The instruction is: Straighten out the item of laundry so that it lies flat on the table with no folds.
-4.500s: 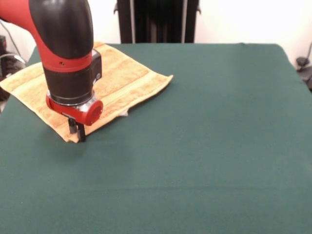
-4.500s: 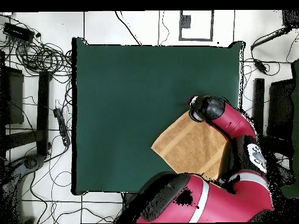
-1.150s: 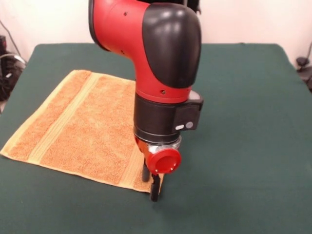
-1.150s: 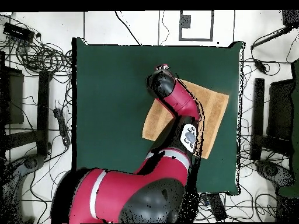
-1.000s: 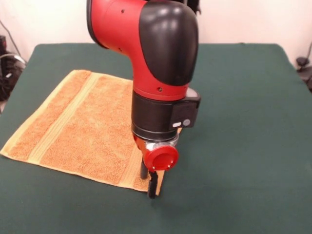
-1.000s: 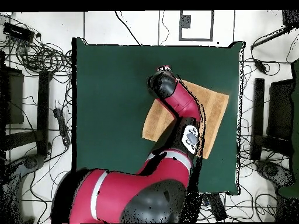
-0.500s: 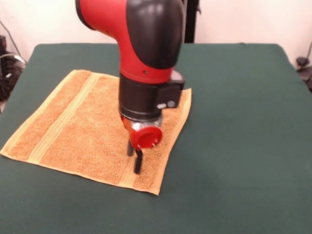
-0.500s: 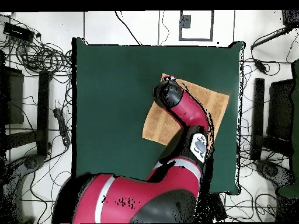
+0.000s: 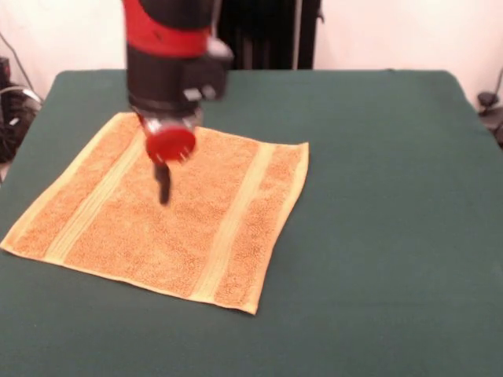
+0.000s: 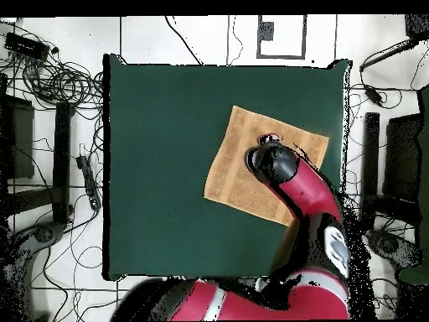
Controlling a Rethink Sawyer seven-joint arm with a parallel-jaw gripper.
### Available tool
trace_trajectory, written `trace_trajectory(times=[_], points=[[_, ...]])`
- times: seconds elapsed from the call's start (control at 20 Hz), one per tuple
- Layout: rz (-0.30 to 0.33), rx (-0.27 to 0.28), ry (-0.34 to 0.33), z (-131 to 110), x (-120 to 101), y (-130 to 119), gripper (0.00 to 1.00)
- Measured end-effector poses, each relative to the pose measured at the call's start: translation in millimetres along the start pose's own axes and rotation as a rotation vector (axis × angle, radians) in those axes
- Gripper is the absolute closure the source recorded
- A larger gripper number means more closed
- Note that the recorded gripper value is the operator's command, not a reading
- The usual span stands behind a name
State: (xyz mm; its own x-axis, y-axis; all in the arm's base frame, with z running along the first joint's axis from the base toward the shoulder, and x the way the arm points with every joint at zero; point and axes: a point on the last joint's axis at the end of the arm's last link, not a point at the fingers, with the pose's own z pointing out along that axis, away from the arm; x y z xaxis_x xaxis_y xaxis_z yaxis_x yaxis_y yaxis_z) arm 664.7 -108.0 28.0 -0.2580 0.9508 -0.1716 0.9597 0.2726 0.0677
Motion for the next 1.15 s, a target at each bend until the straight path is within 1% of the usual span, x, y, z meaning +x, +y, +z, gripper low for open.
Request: trace_trajectory(times=[0.05,0.1,0.2,0.25,0.3,0.4,0.45,0.5,0.6,0.7,0.8,1.0,1.15], points=[[-0.001,0.003,-0.003,-7.5,-6.4,-7.5,0.0],[-0.004,0.013,-0.013,-28.1,-26.8,-30.2,0.0],[-0.006,0.02,-0.02,-39.7,-41.3,-46.7,0.0],[-0.009,0.026,-0.03,-49.4,-56.8,-64.4,0.0],[-0.009,0.032,-0.035,-54.6,-67.7,-77.6,0.0],[-0.011,0.041,-0.039,-59.9,-82.3,-96.6,0.0],[-0.015,0.054,-0.046,-63.5,-97.1,-118.1,0.0],[-0.021,0.065,-0.049,-65.1,-105.6,-133.0,0.0],[-0.036,0.081,-0.053,-65.9,-113.7,-151.4,0.0],[-0.052,0.091,-0.056,-66.5,-116.2,-161.3,0.0],[-0.086,0.103,-0.058,-66.2,-114.3,-170.6,0.0],[-0.131,0.099,-0.055,-68.1,-105.5,-169.3,0.0],[-0.158,0.086,-0.046,-68.4,-97.2,-161.8,0.0]])
